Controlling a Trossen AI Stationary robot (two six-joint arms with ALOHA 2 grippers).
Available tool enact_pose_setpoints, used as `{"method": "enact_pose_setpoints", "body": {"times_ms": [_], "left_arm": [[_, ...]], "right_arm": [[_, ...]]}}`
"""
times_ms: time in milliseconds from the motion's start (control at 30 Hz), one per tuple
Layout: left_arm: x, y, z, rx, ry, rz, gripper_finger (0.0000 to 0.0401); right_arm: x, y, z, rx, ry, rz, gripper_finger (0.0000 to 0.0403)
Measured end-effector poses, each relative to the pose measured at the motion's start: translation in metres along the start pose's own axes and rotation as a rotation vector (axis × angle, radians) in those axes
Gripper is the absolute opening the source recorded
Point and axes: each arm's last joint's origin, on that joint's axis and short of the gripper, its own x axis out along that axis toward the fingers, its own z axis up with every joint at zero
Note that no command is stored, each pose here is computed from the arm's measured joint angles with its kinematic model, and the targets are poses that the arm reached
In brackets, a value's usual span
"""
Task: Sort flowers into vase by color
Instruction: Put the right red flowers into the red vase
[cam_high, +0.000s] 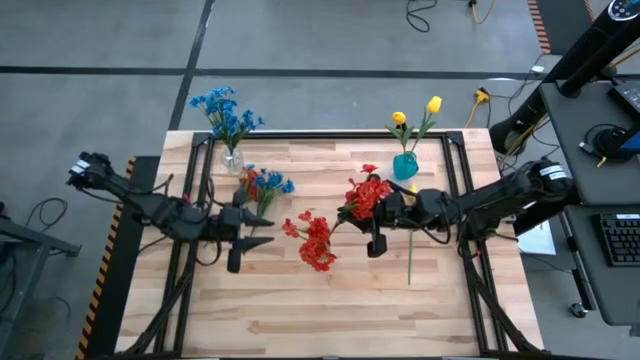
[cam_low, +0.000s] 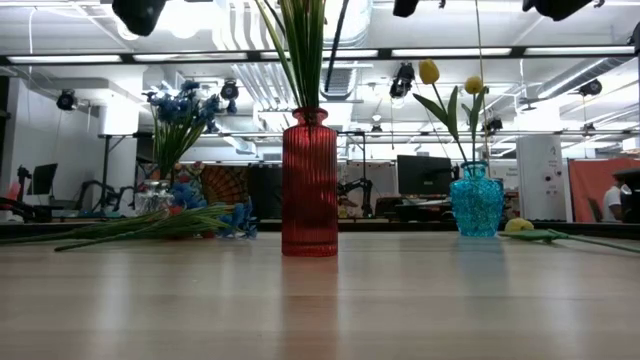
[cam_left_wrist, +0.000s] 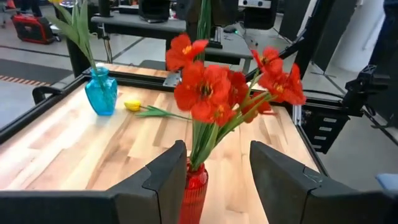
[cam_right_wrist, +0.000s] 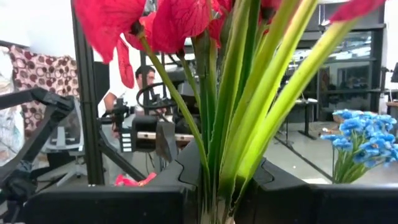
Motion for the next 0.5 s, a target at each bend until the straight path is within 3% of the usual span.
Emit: {"method": "enact_pose_setpoints", "body": {"times_ms": [500], "left_arm": [[0.015,-0.006,-0.03,0.006,0.047,0.017,0.016]], "right_arm": [[0.005,-0.001,-0.01,-0.001,-0.012,-0.055,0.0042]]}}
